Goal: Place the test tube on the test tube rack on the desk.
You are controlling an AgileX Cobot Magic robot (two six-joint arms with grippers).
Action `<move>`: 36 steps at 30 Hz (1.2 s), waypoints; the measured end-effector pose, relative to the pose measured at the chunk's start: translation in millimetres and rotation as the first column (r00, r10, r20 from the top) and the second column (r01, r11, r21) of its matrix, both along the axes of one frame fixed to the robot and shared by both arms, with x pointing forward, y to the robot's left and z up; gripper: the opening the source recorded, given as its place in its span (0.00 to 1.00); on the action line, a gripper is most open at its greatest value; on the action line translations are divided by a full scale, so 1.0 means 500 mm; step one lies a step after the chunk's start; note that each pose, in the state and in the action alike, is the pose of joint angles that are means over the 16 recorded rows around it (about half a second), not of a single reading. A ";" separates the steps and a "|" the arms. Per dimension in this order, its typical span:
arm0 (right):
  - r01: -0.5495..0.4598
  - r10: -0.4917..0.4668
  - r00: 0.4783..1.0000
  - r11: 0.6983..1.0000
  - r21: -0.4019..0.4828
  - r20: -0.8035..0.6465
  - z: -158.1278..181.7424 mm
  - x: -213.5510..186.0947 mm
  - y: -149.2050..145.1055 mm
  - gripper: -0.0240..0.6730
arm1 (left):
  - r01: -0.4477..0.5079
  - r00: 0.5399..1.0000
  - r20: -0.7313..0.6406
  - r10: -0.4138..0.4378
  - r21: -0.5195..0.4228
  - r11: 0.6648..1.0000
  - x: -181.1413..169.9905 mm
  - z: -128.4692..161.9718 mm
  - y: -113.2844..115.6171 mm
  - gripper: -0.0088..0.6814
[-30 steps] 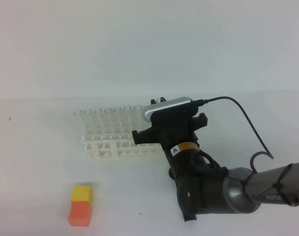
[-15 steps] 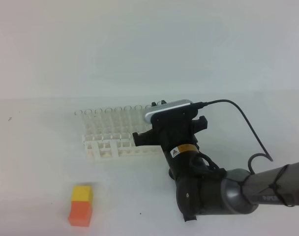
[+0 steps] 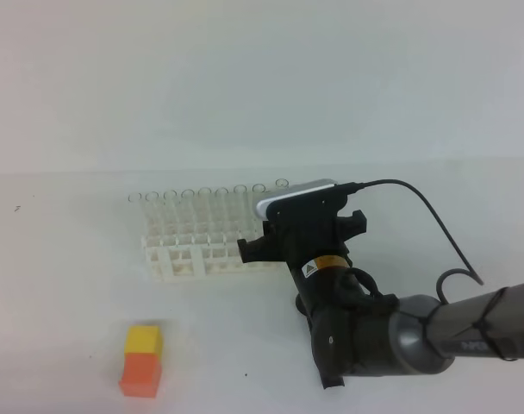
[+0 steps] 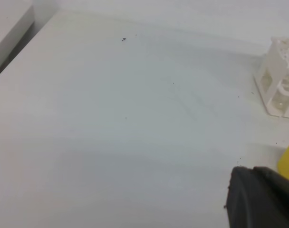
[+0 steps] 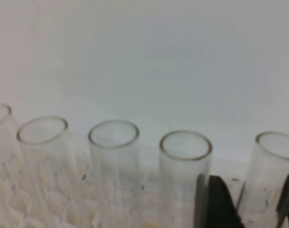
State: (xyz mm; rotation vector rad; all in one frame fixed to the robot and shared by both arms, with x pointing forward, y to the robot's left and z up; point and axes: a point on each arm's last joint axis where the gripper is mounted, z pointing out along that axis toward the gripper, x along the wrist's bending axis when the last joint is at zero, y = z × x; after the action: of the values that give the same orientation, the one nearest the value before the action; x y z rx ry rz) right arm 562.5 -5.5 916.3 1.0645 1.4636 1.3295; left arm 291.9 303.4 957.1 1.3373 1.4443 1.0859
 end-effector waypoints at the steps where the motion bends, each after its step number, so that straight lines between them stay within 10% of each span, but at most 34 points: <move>1: 0.000 0.000 1.000 1.000 -0.003 -0.002 0.001 0.000 0.000 0.46 | 0.000 1.000 0.000 0.000 0.000 1.000 0.000 0.000 0.000 0.01; 36: 0.029 -0.030 0.999 1.000 -0.008 -0.030 0.009 -0.002 -0.008 0.51 | 0.000 1.000 0.001 0.000 0.000 1.000 0.000 0.000 0.000 0.01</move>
State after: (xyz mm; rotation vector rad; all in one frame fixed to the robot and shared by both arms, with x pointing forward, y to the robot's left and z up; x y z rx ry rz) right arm 561.6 -9.4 920.6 1.1020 1.4686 1.2915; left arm 291.8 303.4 957.2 1.3366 1.4433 1.0865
